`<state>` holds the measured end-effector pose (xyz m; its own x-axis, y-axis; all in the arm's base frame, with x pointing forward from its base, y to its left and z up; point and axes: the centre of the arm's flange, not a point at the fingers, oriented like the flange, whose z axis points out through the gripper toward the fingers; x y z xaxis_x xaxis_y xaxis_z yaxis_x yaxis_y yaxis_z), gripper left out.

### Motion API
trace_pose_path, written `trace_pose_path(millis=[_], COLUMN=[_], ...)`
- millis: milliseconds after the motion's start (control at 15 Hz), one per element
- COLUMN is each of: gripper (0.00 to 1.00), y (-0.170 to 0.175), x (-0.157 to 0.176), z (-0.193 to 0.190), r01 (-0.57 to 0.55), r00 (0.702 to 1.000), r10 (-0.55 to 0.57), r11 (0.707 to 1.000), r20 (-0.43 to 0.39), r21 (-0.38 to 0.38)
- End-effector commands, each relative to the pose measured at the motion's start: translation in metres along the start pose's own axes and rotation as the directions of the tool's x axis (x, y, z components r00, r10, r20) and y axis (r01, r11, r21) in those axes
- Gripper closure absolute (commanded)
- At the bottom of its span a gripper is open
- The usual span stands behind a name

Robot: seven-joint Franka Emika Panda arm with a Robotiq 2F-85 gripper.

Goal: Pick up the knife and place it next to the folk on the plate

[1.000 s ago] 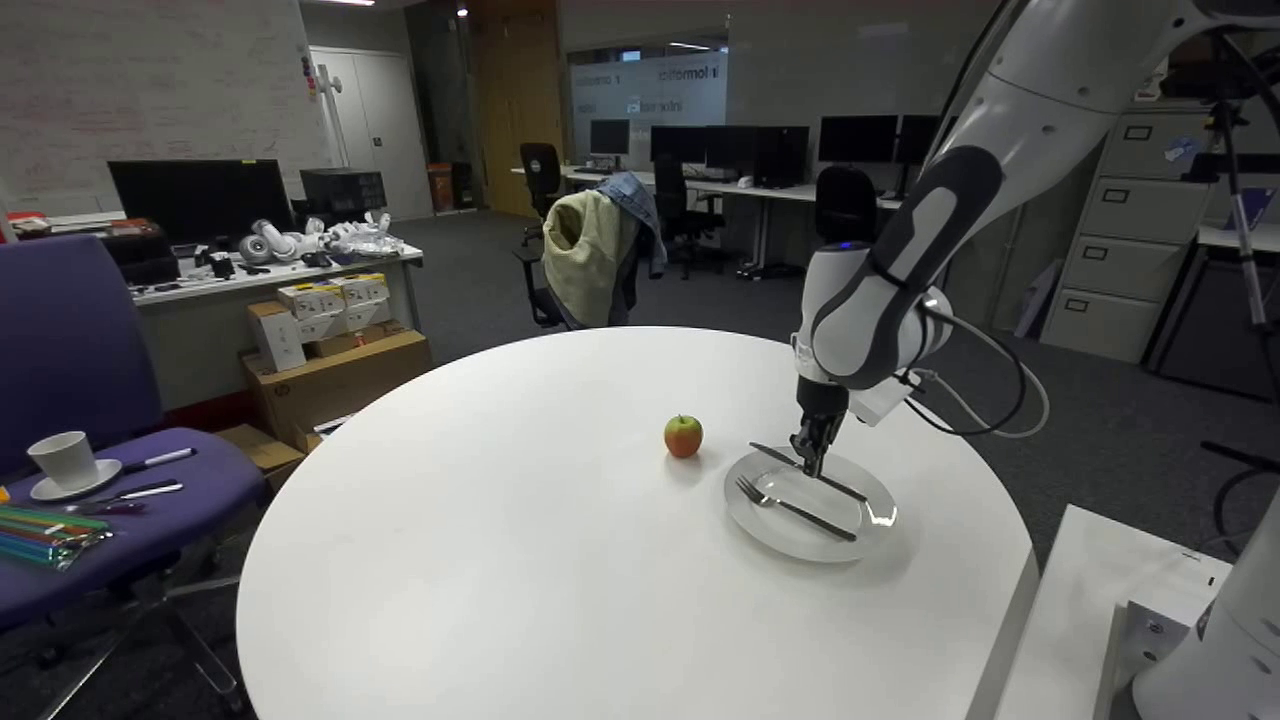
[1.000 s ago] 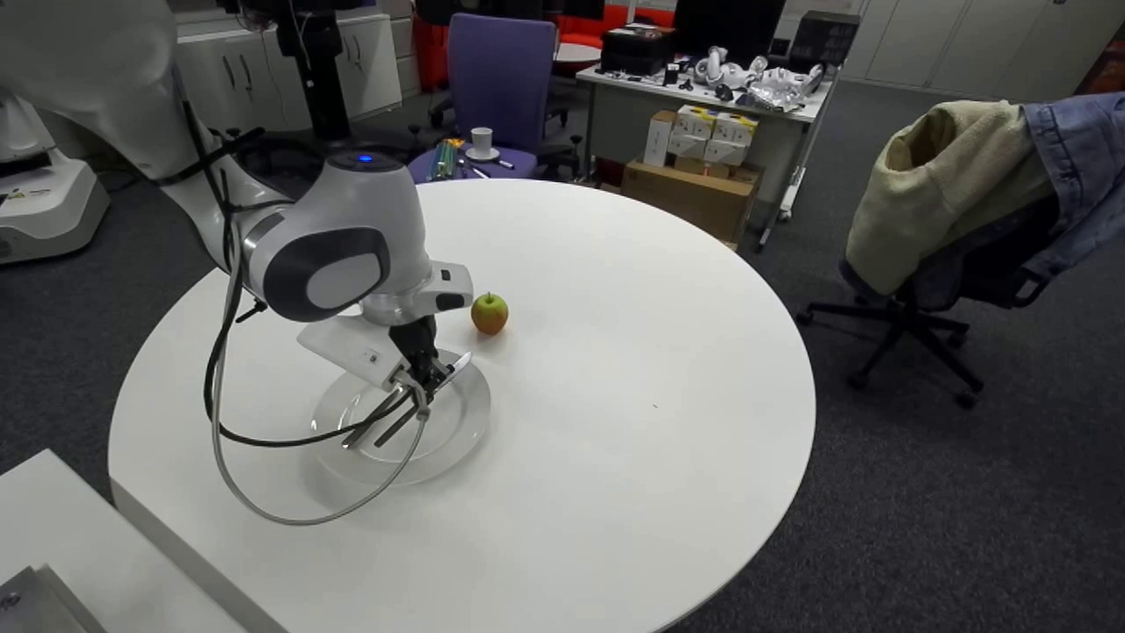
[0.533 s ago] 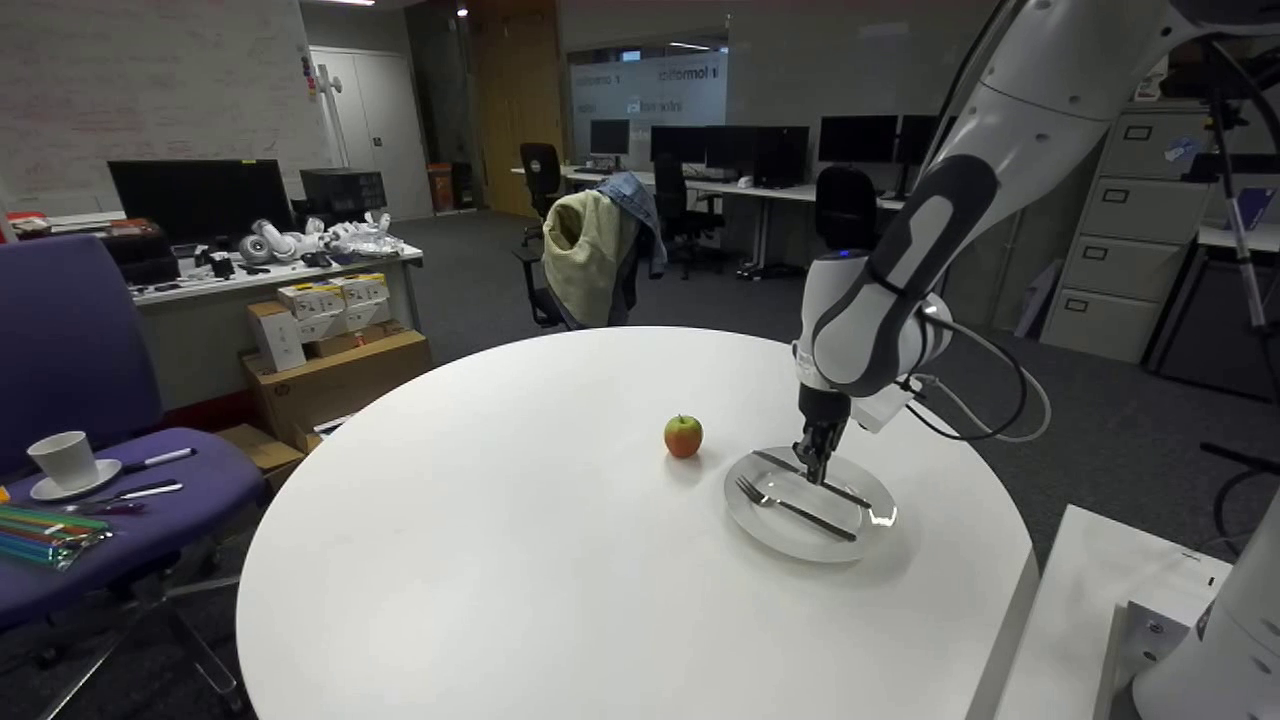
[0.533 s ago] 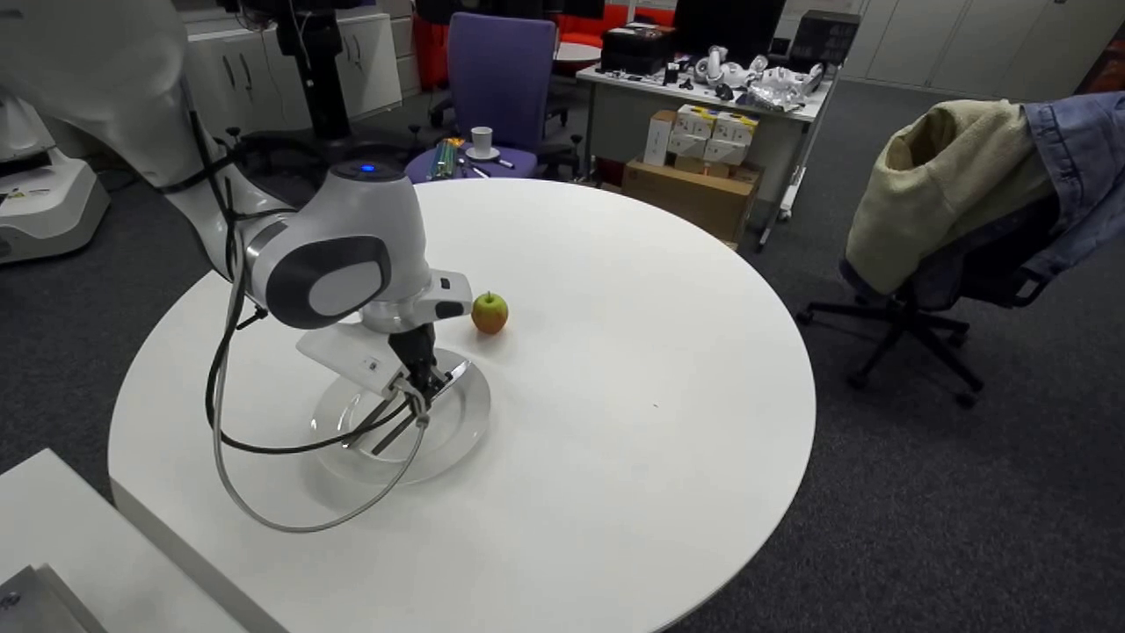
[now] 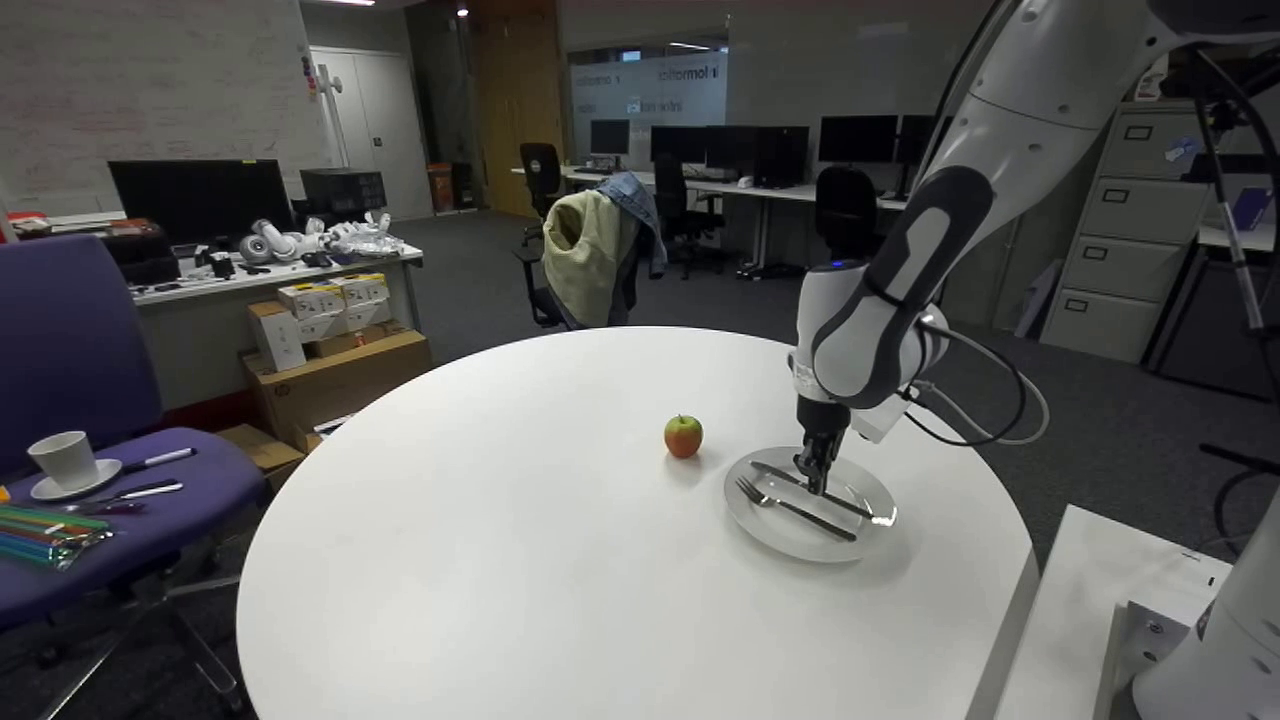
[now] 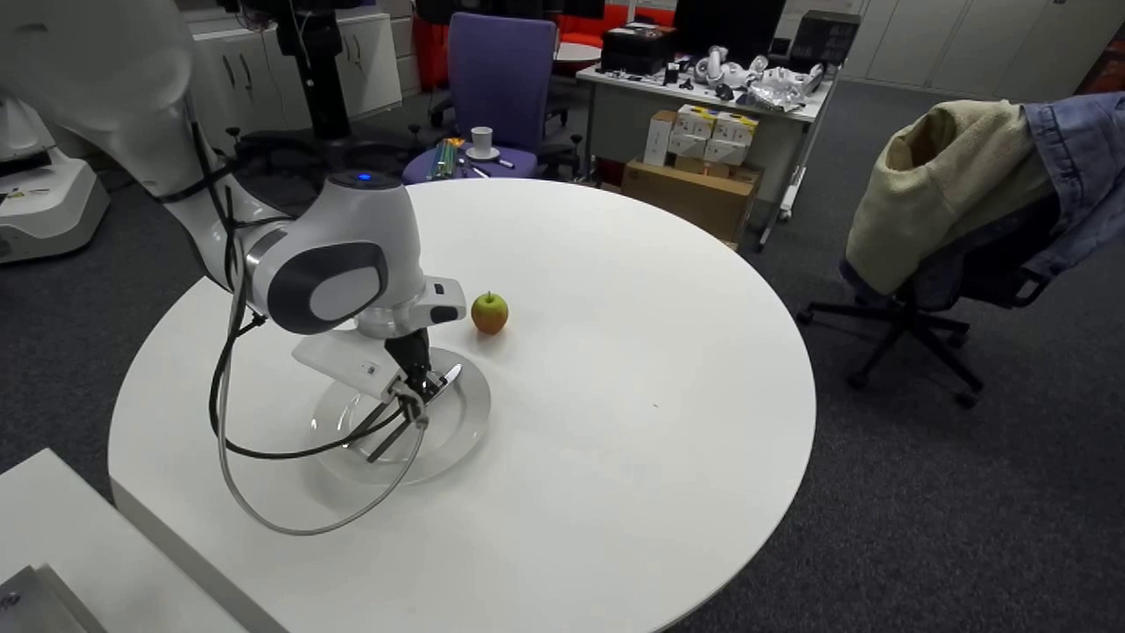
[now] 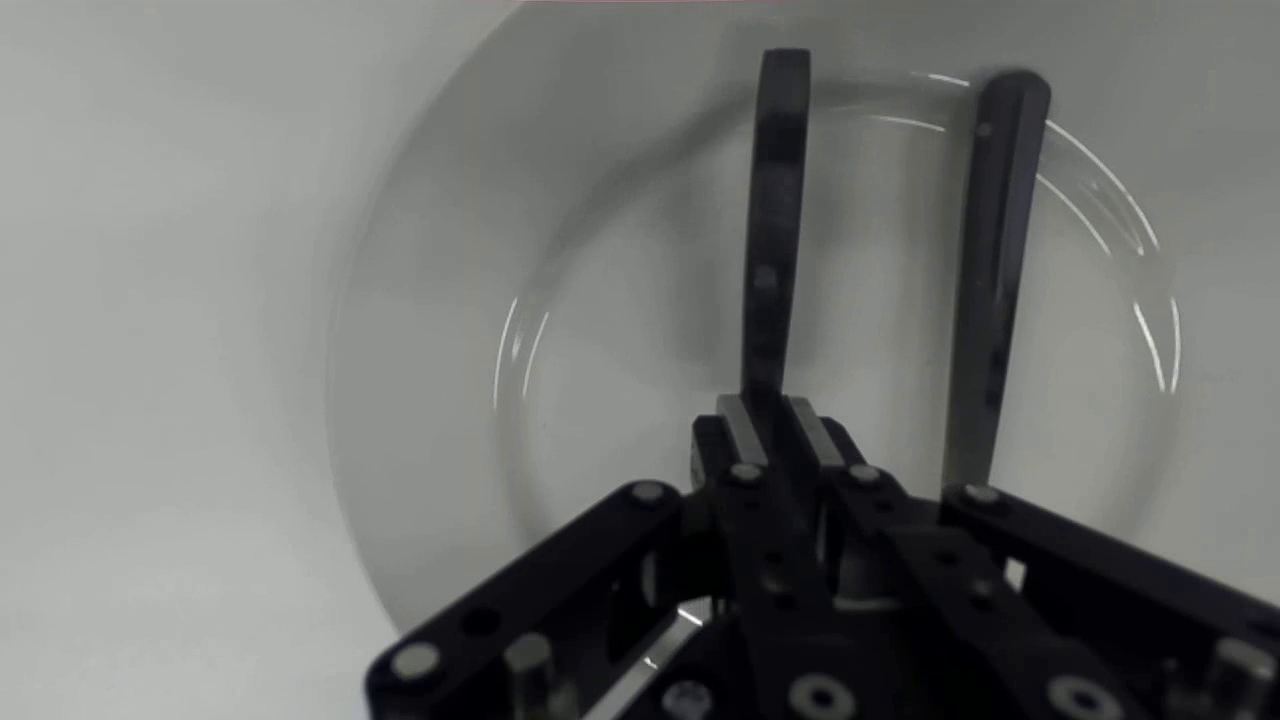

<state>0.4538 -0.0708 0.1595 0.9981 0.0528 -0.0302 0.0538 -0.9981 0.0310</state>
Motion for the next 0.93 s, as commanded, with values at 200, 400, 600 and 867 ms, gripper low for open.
trace_pose_path(millis=[200,400,600,867], gripper=[0.98,0.98,0.98,0.50], y=[-0.0052,-0.0051,-0.0050,-0.0043], x=[0.0012,0.0011,0.0014,0.0000], z=[0.0047,0.0061,0.0061,0.0075], r01=[0.056,0.061,0.060,0.060], r00=[0.998,0.998,0.998,0.998], r10=[-0.056,-0.061,-0.060,-0.060], r11=[0.998,0.998,0.998,0.998], r20=[-0.008,-0.007,-0.007,-0.003], r21=[-0.015,-0.015,-0.014,-0.013])
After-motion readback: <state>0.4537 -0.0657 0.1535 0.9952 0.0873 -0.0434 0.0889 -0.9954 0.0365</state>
